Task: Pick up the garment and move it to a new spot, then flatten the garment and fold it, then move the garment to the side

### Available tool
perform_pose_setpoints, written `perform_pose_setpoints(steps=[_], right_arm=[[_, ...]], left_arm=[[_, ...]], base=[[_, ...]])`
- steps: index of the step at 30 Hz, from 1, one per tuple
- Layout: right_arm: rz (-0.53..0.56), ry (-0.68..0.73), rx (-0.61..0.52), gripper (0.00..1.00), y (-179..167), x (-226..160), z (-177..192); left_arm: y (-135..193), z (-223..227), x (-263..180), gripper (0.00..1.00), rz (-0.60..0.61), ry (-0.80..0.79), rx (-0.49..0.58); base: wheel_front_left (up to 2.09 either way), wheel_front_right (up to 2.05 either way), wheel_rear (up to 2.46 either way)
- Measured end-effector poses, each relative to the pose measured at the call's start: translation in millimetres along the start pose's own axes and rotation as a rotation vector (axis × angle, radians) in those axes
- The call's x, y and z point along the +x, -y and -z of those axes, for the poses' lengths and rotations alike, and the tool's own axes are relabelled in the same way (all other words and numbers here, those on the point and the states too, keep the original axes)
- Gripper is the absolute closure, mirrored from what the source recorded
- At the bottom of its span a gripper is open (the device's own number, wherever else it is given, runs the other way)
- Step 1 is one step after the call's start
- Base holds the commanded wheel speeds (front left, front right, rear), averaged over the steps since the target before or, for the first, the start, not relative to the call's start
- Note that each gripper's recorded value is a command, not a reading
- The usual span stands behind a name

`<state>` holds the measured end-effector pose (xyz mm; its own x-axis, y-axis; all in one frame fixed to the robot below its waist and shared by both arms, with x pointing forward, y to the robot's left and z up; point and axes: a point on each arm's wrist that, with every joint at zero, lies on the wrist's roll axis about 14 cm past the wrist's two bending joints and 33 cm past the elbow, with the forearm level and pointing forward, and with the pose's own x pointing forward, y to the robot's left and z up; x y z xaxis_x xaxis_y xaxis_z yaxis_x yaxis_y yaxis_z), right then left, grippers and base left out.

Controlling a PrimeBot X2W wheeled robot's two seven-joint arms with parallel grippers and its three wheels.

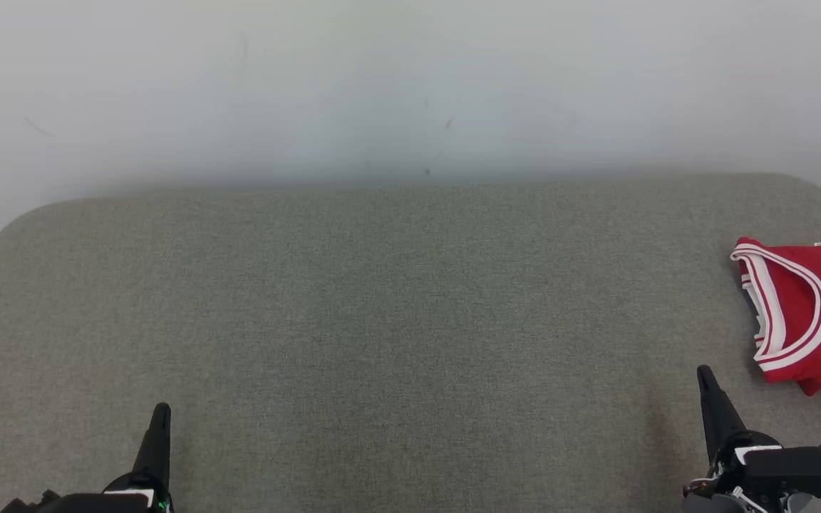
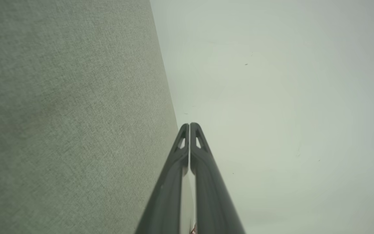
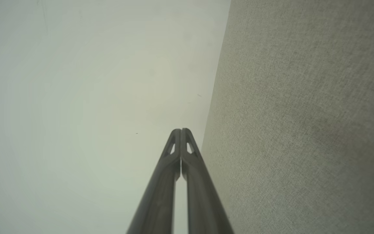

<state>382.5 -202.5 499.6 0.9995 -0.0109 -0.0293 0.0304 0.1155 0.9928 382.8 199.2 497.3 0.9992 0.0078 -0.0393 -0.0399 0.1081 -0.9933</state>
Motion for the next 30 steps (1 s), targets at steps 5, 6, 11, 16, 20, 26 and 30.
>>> perform_pose_setpoints(steps=[5, 6, 11, 16, 20, 26, 30], right_arm=[[-0.005, -0.004, 0.033, 1.00, -1.1, 1.4, 0.9], [-0.007, -0.004, 0.040, 1.00, -1.7, 1.9, 0.9], [-0.016, -0.007, 0.077, 1.00, -4.2, 3.9, 1.2], [-0.022, -0.011, 0.110, 1.00, -5.6, 5.2, 1.9], [-0.026, -0.010, 0.118, 1.00, -6.6, 5.7, 1.7], [-0.026, -0.010, 0.118, 1.00, -6.7, 5.6, 1.7], [-0.026, -0.010, 0.118, 1.00, -6.7, 5.7, 1.7]], left_arm=[[2.0, -0.2, 1.4, 1.00, 0.008, -0.002, -0.038], [2.1, 0.0, 1.6, 1.00, 0.009, -0.004, -0.044], [4.2, -0.4, 3.2, 1.00, 0.016, -0.005, -0.073], [6.8, -0.8, 4.6, 1.00, 0.029, -0.006, -0.107], [7.2, -0.5, 4.8, 1.00, 0.030, -0.009, -0.112], [7.2, -0.4, 4.8, 1.00, 0.030, -0.010, -0.112], [7.3, -0.5, 4.8, 1.00, 0.030, -0.009, -0.112]], base=[[0.00, 0.00, 0.00], [0.00, 0.00, 0.00], [0.00, 0.00, 0.00], [0.00, 0.00, 0.00], [0.00, 0.00, 0.00], [0.00, 0.00, 0.00], [0.00, 0.00, 0.00]])
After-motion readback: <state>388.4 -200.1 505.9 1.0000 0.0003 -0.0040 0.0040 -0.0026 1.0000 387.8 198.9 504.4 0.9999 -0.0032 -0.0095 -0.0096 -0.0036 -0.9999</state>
